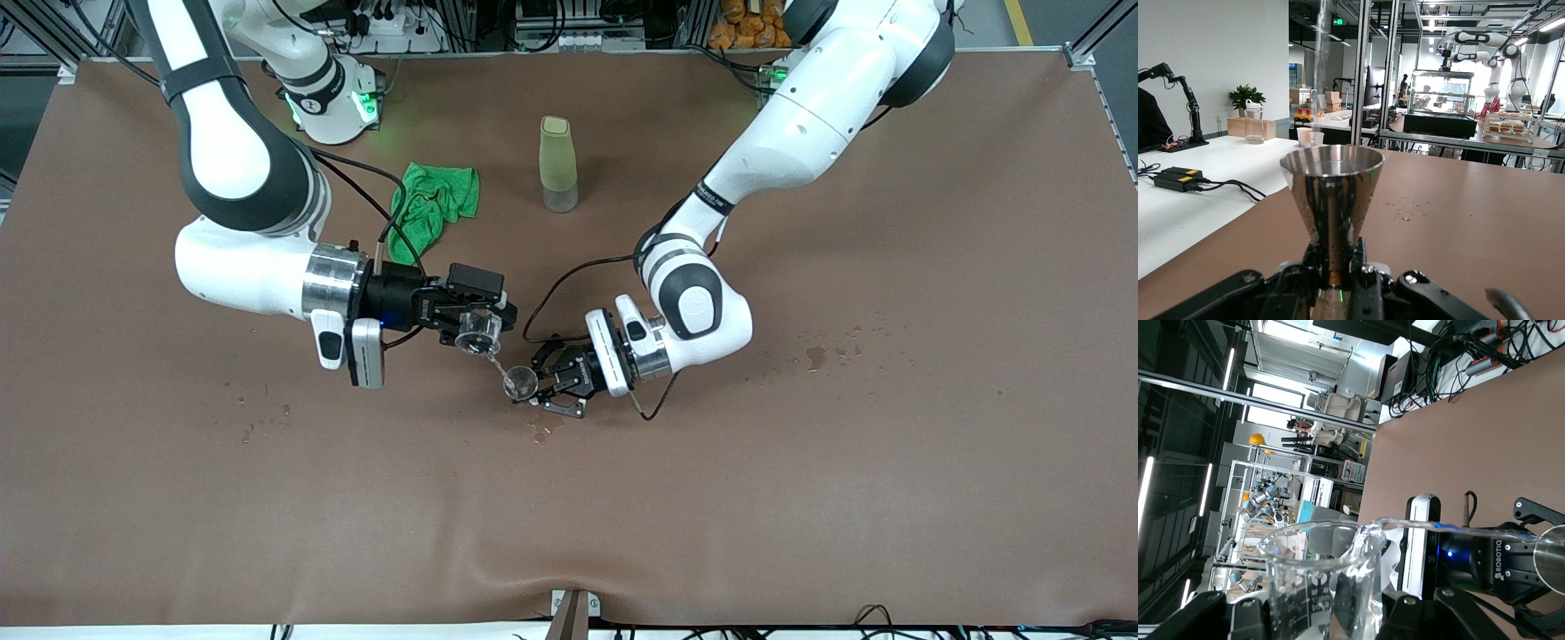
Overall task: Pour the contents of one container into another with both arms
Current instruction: 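Pour the beaker's liquid into the jigger held by the left gripper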
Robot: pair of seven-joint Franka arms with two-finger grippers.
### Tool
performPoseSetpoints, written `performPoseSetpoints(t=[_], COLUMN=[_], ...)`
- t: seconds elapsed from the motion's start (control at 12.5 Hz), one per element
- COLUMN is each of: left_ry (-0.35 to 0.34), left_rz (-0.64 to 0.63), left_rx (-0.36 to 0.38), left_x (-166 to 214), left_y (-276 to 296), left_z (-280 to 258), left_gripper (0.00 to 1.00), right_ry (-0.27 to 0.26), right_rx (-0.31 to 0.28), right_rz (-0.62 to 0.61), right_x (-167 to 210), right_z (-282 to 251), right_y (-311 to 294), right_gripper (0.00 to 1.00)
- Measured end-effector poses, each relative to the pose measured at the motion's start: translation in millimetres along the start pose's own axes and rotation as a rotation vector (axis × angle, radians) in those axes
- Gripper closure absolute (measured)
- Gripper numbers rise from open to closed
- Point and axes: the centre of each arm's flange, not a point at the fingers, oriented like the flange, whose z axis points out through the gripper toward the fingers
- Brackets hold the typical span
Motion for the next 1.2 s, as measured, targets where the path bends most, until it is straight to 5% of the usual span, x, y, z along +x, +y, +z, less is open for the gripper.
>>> performPoseSetpoints(t=[1.2], left_ry=[-0.002], left_rz=[-0.004], left_rx=[-0.003], left_x=[-1.9], left_y=[2.3], left_z=[0.7], left_gripper=[0.79], right_ry=[-0.011], right_rx=[0.006], right_rz=[0.154], right_x=[-2.4], right_z=[3.6], right_y=[-1.8], right_gripper=[0.85])
